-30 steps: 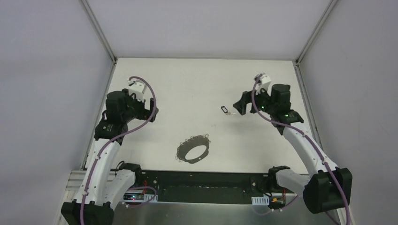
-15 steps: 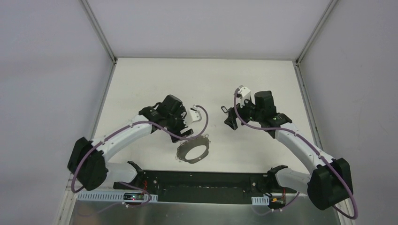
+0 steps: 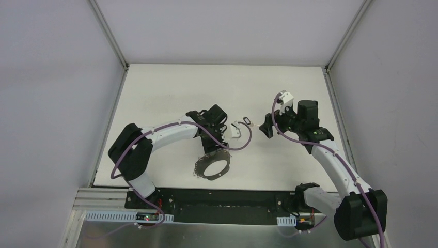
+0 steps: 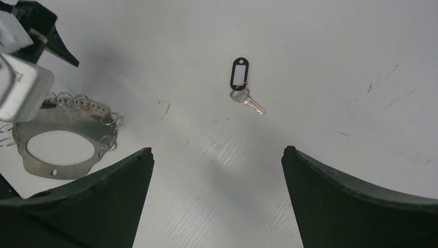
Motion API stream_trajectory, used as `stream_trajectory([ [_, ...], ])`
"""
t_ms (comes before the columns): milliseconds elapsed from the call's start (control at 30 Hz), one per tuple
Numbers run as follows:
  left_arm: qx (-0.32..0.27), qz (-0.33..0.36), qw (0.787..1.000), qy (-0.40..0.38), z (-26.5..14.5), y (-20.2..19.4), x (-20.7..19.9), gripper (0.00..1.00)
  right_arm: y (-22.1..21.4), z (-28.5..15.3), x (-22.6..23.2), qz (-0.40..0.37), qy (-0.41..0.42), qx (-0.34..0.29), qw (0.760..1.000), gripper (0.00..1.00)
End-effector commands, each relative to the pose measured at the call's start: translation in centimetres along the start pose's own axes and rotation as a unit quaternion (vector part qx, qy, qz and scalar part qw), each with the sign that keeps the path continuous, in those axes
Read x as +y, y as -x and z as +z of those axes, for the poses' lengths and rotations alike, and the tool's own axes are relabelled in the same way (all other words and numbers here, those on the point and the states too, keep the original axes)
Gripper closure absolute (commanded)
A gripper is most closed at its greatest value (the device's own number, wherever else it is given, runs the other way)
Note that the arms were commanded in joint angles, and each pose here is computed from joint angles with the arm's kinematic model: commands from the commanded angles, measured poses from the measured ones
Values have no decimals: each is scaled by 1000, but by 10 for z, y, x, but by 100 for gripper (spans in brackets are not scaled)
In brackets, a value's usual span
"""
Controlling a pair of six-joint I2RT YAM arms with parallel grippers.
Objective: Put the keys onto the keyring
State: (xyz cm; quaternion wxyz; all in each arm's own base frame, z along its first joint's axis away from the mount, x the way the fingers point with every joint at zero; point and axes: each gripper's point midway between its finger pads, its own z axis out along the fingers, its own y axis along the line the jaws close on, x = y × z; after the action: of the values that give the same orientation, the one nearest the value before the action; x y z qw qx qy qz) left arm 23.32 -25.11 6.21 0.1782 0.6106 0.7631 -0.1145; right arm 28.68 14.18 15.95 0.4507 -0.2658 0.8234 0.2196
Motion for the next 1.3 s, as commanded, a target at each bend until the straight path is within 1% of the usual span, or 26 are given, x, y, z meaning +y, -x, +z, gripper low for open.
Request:
stream_trajectory([
  [0, 21, 18, 1000, -4, 7, 5, -11, 42, 7, -4, -2, -10, 7, -17, 1000, 1],
  [133, 33, 17, 999, 4, 12, 5, -11, 43, 6, -5, -4, -9, 5, -17, 1000, 1],
  [433, 82, 32, 995, 42, 19, 1, 0, 56, 6, -8, -4, -2, 11, -20, 1000, 1],
  [567, 103, 34, 993, 36, 22, 0, -1, 57, 6, -8, -5, -1, 9, -21, 1000, 1],
  [667, 110, 23, 993, 26, 25, 0, -4, 58, 5, -9, -5, 0, 10, -20, 1000, 1],
  [800, 100, -4, 995, 8, 31, 2, -13, 59, 6, -9, -5, 1, 12, -20, 1000, 1],
  [967, 72, -24, 997, 15, 34, 7, -15, 60, 6, -9, -6, 1, 11, -21, 1000, 1],
  [1100, 31, -41, 998, 30, 30, 17, -14, 60, 5, -10, -7, 2, 10, -21, 1000, 1],
  [1267, -22, -65, 997, 25, 25, 31, -20, 60, 7, -12, -8, 3, 7, -25, 1000, 1],
])
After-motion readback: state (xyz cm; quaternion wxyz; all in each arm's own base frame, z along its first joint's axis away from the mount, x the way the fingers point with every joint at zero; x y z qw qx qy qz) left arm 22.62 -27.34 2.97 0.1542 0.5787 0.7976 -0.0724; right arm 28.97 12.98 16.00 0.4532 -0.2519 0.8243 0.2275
